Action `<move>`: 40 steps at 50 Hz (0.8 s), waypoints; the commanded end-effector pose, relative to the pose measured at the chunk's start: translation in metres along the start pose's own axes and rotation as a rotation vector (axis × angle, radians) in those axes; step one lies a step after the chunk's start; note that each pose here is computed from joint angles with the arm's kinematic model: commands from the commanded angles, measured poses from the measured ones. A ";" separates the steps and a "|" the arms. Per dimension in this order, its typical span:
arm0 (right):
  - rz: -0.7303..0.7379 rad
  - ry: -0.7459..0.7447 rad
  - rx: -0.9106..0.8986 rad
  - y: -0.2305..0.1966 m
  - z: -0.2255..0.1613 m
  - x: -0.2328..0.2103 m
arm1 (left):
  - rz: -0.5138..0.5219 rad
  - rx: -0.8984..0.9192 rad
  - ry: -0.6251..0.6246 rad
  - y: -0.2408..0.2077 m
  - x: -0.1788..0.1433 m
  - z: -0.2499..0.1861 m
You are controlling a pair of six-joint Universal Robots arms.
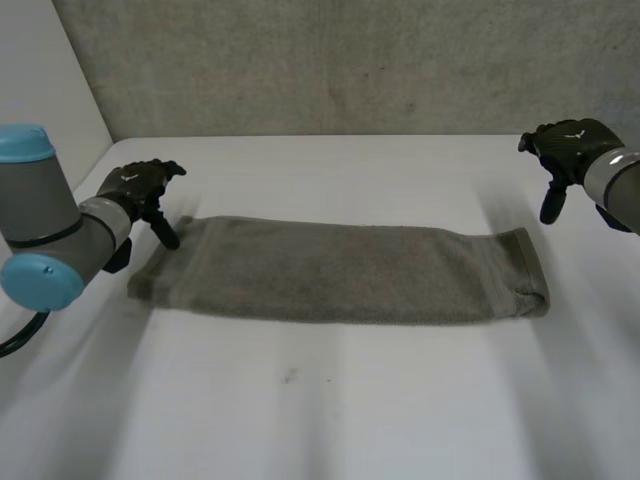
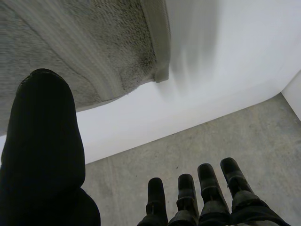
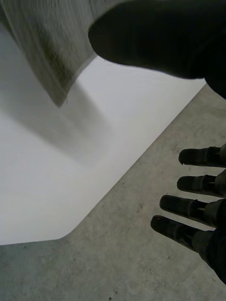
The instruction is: Fold the towel.
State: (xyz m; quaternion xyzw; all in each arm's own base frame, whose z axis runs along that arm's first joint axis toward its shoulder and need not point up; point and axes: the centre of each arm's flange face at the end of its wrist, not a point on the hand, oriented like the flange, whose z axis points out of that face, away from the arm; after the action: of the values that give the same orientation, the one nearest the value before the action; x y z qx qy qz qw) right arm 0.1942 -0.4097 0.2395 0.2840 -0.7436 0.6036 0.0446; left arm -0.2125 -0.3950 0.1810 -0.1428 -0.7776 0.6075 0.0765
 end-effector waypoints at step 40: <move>-0.308 0.295 -0.179 0.116 -0.054 0.075 | 0.000 -0.023 0.025 0.019 0.014 -0.067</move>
State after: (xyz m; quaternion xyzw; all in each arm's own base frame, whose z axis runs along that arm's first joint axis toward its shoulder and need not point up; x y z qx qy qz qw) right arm 0.0984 -0.3583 0.1618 0.2911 -0.7542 0.5573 0.1892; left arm -0.2043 -0.3252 0.1789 -0.1517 -0.7829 0.5974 0.0851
